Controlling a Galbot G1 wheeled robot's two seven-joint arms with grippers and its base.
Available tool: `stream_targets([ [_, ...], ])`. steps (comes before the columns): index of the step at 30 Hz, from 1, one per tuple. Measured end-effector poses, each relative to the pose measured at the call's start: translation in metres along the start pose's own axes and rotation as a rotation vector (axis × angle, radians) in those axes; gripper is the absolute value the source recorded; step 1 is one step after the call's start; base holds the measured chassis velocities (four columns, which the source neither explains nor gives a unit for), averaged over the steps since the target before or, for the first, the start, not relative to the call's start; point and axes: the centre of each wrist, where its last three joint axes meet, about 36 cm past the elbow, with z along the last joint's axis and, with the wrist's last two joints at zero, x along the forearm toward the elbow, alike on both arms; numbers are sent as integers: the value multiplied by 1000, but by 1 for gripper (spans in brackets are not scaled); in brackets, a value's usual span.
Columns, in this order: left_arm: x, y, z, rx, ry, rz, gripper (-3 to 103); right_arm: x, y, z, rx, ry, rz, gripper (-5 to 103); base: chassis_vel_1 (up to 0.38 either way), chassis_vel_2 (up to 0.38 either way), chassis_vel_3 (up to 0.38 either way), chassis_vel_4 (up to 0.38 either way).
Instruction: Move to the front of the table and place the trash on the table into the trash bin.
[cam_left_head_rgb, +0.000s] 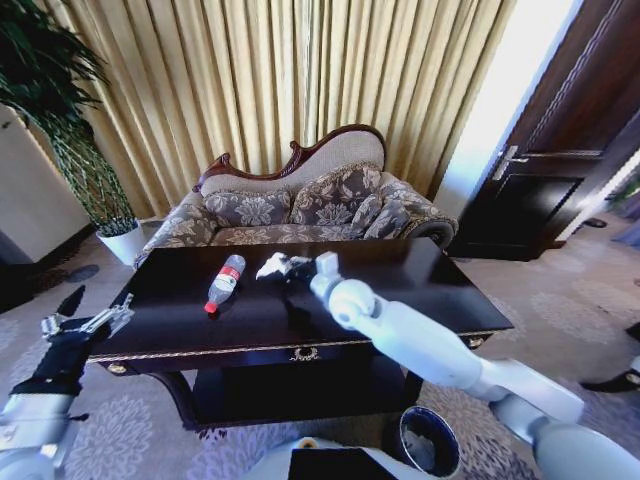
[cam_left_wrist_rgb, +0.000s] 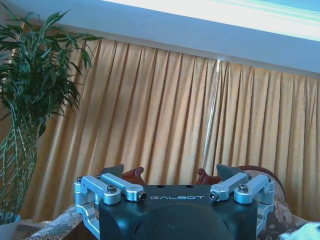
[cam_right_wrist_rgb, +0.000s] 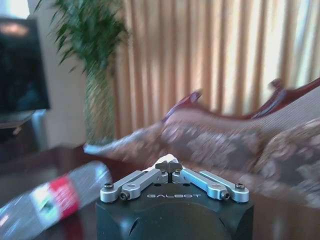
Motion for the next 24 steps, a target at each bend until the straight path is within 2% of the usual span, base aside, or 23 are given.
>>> stream_targets([
  [2,0,0,0,3,-1,-6,100,7,-8,-5,-2,-17,25,0,0,0,0,0],
  [5,-3,3,-1,-2,-4,-6,100,37,-40,-17,3,-66,131,0,0,0,0,0],
  [6,-3,3,-1,-2,-4,-6,100,37,-40,-17,3,-66,131,0,0,0,0,0],
  [9,-7,6,-3,-6,-8,5,100,66,-70,-10,17,-73,244,0,0,0,0,0],
  [10,-7,6,-3,-6,-8,5,100,66,-70,-10,17,-73,244,0,0,0,0,0],
  [13,-10,9,-5,-9,-3,17,100,104,-95,-2,64,-78,343,0,0,0,0,0],
  [14,-10,9,-5,-9,-3,17,100,104,-95,-2,64,-78,343,0,0,0,0,0],
  [16,-11,10,-4,-9,0,20,100,128,-105,0,115,-94,402,0,0,0,0,0],
  [17,-11,10,-3,-7,1,20,100,135,-106,2,120,-91,416,0,0,0,0,0],
  [22,-12,12,-2,4,4,25,100,154,-106,14,111,-86,474,0,0,0,0,0],
  [24,-14,19,0,2,9,35,100,162,-104,27,87,-104,517,0,0,0,0,0],
])
